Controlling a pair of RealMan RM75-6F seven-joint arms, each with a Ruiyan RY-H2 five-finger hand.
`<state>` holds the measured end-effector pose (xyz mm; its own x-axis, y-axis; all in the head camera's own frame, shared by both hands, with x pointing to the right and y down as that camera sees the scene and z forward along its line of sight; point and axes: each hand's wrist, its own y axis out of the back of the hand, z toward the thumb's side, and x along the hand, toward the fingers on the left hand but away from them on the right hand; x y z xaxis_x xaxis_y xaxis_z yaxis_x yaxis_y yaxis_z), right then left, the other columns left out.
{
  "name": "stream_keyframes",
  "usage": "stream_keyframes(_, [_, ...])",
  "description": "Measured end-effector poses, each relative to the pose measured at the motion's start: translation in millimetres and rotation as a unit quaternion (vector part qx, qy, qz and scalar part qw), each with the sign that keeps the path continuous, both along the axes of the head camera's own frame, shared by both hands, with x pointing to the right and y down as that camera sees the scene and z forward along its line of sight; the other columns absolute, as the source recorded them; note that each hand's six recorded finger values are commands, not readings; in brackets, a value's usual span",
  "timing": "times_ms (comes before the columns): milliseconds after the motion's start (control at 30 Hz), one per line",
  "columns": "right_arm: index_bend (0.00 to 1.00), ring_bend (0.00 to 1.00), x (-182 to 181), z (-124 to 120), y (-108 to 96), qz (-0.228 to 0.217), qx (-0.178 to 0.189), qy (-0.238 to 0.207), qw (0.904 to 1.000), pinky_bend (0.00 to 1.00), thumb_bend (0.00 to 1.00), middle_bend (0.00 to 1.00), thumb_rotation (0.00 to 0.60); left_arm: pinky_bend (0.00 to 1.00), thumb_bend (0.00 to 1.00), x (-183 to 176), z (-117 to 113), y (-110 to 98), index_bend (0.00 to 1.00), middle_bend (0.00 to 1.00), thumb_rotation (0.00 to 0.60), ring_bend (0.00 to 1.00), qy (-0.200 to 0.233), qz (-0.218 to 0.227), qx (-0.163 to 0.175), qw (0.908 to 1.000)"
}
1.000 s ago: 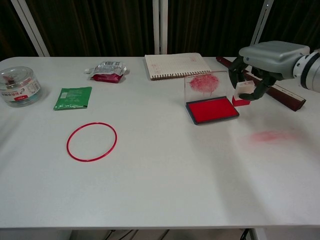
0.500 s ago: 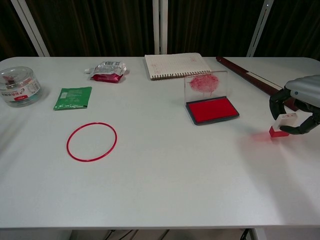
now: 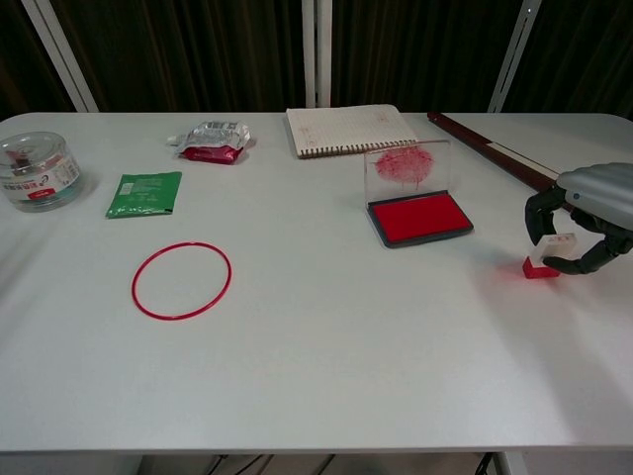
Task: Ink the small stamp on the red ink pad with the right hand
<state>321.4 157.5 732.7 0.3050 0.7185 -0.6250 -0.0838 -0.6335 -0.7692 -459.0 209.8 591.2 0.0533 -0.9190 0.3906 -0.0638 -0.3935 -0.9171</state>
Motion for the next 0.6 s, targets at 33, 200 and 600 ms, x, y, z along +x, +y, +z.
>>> stream_keyframes(33, [0.65, 0.90, -0.2, 0.4, -0.1, -0.001, -0.001, 0.001, 1.0000, 1.00, 0.29, 0.61, 0.600, 0.20, 0.20, 0.0, 0.2, 0.0, 0.06, 0.12, 0.243, 0.13, 0.000, 0.000, 0.000, 1.0000])
stream_keyframes(200, [0.62, 0.90, -0.2, 2.2, 0.0, -0.003, -0.006, 0.005, 1.0000, 1.00, 0.28, 0.58, 0.600, 0.20, 0.20, 0.4, 1.0, -0.2, 0.06, 0.12, 0.244, 0.13, 0.001, 0.000, -0.001, 1.0000])
stream_keyframes(600, [0.50, 0.90, 0.7, 4.1, -0.1, -0.005, -0.014, 0.009, 0.9999, 1.00, 0.27, 0.47, 0.600, 0.20, 0.20, 0.5, 0.8, -0.8, 0.06, 0.12, 0.242, 0.13, 0.000, 0.001, -0.001, 1.0000])
